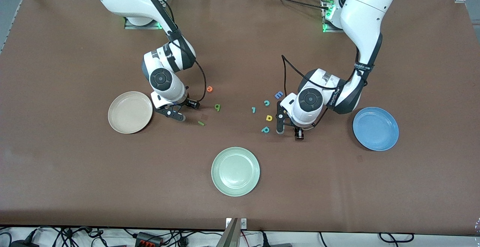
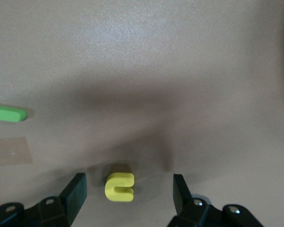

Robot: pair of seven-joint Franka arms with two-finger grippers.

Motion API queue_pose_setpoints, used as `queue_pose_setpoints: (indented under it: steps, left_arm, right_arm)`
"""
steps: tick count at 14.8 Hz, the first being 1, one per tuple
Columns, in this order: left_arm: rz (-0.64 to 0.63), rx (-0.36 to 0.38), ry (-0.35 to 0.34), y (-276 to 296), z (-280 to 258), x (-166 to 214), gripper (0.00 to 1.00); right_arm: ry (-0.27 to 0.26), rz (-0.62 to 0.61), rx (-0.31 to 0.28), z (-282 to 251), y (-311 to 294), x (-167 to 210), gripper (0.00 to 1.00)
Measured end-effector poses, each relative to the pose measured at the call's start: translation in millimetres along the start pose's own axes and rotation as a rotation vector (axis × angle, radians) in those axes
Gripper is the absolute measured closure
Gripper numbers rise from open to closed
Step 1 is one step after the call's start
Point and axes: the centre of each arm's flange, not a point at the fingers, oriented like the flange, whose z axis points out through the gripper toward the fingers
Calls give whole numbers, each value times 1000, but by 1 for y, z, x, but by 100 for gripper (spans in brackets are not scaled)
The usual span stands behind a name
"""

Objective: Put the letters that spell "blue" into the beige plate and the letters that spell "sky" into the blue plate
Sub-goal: 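Grasp the teal y with the left gripper while the right gripper grasps yellow u, then drop the y on the blue plate while the right gripper drops u on beige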

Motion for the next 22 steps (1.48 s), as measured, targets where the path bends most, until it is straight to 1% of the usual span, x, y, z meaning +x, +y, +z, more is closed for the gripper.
queue_pose_setpoints:
  steps: [3,4,5,6,7,8,9,10,11,12,13,14,15,16,17,18,19,20,22]
  left_arm:
    - [20,-3,-1,-3,10,-8,25]
    - [26,-5,-1,-2,12,-7,30]
    - [28,-5,-1,-2,13,-6,30]
    - [31,-6,-1,-1,13,-4,34]
    - [34,-7,-1,-1,14,-4,34]
    - [40,-11,-2,0,17,-4,39]
    - [48,-15,-3,0,20,-5,39]
    - [49,-18,-4,0,22,-7,44]
    - [50,-20,-5,-1,24,-8,47]
    - [51,-21,-6,-1,25,-8,47]
    - [52,-22,-6,0,25,-8,50]
    - [53,-22,-6,0,25,-8,50]
    - [54,-20,-5,-1,25,-8,53]
    - [55,-20,-5,-1,25,-8,53]
    - [55,-20,-5,-1,25,-8,56]
    - [56,-19,-5,-1,25,-8,56]
    - [56,-17,-4,-1,24,-8,61]
    - [56,-16,-3,-2,24,-8,74]
    - [57,-16,-3,-2,24,-8,75]
  right_arm:
    - [4,16,3,4,-2,-1,18]
    - [6,22,5,4,-2,-1,18]
    - [8,27,7,3,-2,-1,19]
    - [11,27,10,3,-3,-1,21]
    - [14,28,13,3,-5,-2,26]
    - [14,28,13,3,-5,-3,26]
    - [17,27,18,2,-6,-3,33]
    - [20,27,20,1,-8,-3,43]
    - [21,29,22,0,-8,-3,48]
    - [21,29,22,0,-8,-3,50]
    - [22,30,23,-1,-8,-3,58]
    - [24,30,25,-3,-8,-3,66]
    - [23,30,25,-3,-8,-3,67]
    - [26,30,28,-4,-9,-3,72]
    - [26,30,28,-4,-9,-2,74]
    - [29,32,30,-5,-9,-1,74]
    - [36,35,37,-10,-9,2,74]
    - [47,41,47,-18,-8,7,74]
    - [68,37,68,-41,3,25,74]
